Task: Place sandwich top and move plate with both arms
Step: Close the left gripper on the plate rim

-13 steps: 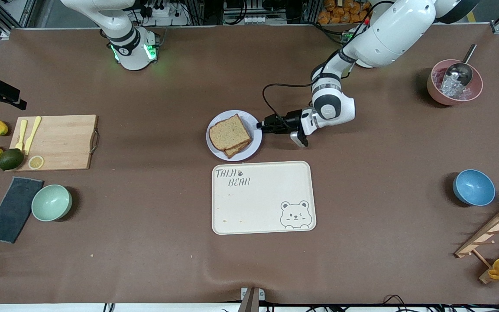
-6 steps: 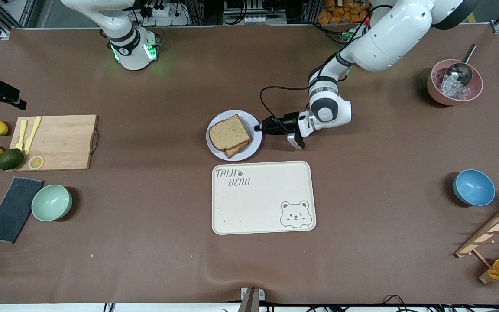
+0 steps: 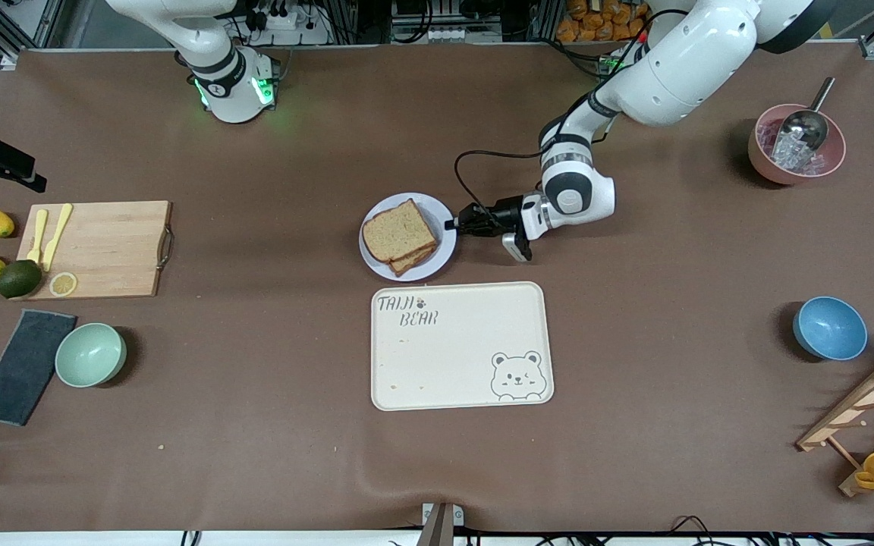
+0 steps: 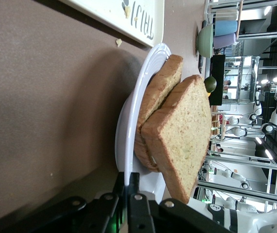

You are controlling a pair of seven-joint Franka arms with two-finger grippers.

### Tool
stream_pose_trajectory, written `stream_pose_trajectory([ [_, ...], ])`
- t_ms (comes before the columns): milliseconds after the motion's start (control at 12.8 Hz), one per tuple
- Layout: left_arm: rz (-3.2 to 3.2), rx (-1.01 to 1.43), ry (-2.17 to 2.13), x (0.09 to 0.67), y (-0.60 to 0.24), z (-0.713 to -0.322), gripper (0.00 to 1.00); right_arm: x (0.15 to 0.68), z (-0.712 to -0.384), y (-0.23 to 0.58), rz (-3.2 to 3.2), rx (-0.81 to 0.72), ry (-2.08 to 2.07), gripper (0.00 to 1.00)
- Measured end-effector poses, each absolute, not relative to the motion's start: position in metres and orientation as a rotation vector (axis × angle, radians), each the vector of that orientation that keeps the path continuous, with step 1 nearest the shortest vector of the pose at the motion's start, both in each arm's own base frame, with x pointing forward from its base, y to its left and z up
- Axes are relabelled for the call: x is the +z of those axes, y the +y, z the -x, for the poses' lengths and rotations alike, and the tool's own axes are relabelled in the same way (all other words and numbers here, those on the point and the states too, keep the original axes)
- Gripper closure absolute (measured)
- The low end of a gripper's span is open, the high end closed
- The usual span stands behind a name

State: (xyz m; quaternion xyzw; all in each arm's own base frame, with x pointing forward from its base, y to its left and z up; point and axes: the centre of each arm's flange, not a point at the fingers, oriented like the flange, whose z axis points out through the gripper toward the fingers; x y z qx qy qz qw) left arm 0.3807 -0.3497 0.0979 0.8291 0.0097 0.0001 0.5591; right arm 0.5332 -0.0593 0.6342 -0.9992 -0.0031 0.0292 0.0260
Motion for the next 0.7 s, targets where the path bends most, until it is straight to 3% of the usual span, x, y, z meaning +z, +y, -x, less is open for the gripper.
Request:
stream_pose_trajectory([
  [701,-1.887,0.054,0.103,0.134,-0.373,-0.379,0.96,0.634,-0.533,-0.059,3.088,0.090,-0.011,0.00],
])
